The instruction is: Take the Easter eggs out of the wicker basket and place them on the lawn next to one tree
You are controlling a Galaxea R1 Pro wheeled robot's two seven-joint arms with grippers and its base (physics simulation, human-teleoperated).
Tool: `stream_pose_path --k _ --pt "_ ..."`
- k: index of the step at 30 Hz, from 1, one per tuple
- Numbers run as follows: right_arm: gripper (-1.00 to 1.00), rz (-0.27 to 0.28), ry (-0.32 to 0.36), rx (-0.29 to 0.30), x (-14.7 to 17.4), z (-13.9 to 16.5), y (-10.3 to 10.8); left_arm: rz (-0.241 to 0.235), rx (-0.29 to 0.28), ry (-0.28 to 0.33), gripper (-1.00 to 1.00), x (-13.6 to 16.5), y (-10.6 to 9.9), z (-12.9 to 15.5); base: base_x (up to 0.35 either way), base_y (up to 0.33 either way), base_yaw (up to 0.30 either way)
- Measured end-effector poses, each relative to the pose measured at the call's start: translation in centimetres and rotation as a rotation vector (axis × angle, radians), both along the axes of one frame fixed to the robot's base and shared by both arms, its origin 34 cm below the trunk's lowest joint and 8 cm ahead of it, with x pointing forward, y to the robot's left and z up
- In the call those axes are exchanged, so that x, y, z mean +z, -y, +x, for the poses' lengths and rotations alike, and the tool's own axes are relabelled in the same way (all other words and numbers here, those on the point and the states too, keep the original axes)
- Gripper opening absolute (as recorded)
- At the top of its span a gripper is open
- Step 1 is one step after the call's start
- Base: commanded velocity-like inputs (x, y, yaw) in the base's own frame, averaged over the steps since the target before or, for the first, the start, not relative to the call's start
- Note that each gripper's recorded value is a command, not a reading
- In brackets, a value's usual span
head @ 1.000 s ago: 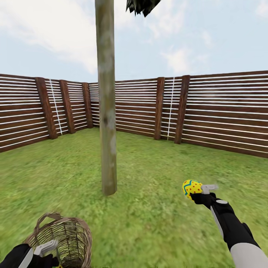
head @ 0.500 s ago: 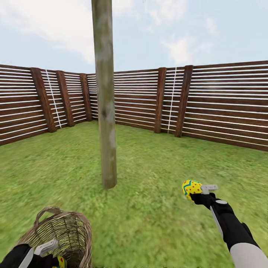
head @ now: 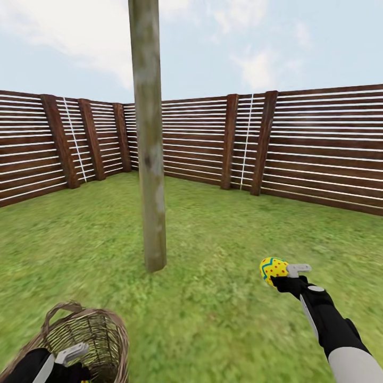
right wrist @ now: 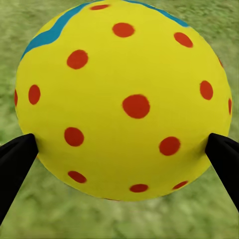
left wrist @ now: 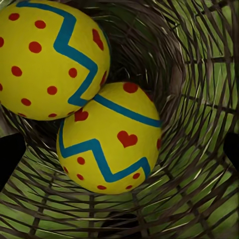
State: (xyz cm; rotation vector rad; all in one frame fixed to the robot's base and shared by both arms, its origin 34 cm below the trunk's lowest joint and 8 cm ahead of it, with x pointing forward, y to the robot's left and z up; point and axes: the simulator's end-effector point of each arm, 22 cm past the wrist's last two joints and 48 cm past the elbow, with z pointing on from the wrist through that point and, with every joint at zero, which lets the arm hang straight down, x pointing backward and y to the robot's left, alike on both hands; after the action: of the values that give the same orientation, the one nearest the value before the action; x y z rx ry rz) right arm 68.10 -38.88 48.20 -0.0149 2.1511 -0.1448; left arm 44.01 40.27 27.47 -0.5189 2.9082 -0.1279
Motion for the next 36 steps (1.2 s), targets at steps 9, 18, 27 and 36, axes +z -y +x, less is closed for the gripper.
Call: stream_pose_path --k 9,18,27,36 --pt "-1.00 0.007 -0.023 0.005 -1.6 0.0 -0.7 0.003 0.007 -0.022 1.00 -0.8 -0.4 -0.6 0.001 0.000 0.000" --pt "-1.00 0.008 -0.059 0.005 -3.9 -0.2 -0.7 0.001 0.004 -0.060 1.00 -2.3 -0.1 -1.5 0.000 0.000 0.000" --pt "-1.00 0.009 -0.098 0.005 -6.3 -0.5 -0.8 -0.003 0.009 -0.094 1.00 -3.6 -0.1 -2.4 0.000 0.000 0.000" --pt "-1.00 0.011 -0.110 0.007 -7.0 -0.6 -1.0 -0.004 0.008 -0.102 1.00 -3.9 0.0 -2.6 0.113 0.000 0.000"
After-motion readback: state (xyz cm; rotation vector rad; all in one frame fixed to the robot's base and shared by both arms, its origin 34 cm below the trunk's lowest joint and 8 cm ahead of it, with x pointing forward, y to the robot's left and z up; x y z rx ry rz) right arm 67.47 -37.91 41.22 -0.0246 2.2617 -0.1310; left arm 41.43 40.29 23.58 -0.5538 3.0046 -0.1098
